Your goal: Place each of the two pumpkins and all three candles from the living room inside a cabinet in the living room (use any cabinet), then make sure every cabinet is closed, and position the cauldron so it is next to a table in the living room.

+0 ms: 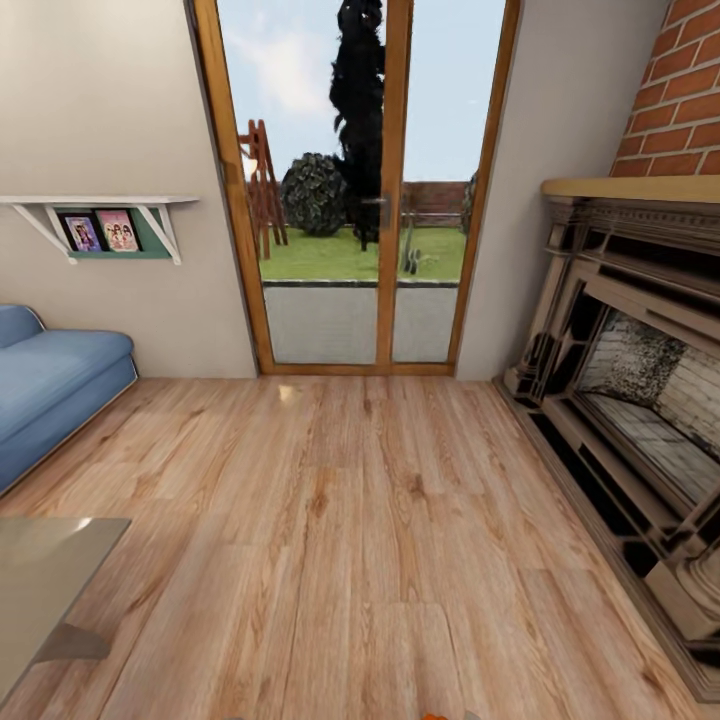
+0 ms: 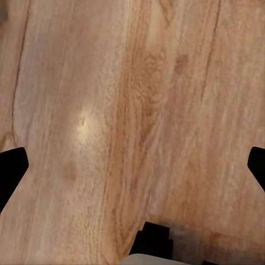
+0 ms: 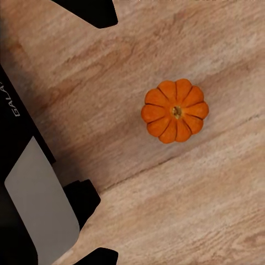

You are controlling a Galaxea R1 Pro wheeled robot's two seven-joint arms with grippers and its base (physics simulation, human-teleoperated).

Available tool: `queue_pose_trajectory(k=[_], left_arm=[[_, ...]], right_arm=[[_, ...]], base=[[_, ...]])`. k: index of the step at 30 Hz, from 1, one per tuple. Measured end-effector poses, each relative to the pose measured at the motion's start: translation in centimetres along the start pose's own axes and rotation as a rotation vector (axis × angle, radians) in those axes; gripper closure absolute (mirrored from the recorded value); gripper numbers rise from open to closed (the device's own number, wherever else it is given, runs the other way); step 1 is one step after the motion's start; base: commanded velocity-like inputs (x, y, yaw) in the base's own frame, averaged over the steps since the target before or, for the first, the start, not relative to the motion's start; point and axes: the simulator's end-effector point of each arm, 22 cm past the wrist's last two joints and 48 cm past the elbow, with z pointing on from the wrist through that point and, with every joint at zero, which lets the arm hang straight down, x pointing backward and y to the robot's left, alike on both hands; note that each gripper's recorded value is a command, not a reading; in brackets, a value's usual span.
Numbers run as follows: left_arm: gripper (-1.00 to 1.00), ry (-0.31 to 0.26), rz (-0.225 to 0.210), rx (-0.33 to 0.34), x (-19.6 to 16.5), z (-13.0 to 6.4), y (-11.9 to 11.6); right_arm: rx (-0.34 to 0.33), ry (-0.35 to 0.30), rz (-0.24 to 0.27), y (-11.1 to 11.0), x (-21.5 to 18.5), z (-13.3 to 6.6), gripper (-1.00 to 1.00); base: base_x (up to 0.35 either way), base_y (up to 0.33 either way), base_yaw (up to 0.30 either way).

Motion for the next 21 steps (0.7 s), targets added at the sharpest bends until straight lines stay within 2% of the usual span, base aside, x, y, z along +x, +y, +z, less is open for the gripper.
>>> queue_pose_trajectory(k=[15, 19, 21], left_arm=[[-1.00, -0.017, -0.016, 0.002, -0.7, 0.0, 0.0], [-1.00, -0.082, -0.052, -0.009, -5.2, -0.4, 0.7], [-1.00, -0.065, -0.055, -0.013, -6.6, -0.7, 1.0]], right_arm=[[0.002, -0.002, 0.000, -0.2, -0.1, 0.1, -1.00], [0.005, -0.004, 0.000, -0.4, -0.2, 0.1, -1.00], [0.008, -0.005, 0.001, -0.5, -0.3, 0.2, -1.00]], base=[[0.014, 0.037, 0.000], [0.000, 0.000, 0.000], [0.000, 0.000, 0.000]])
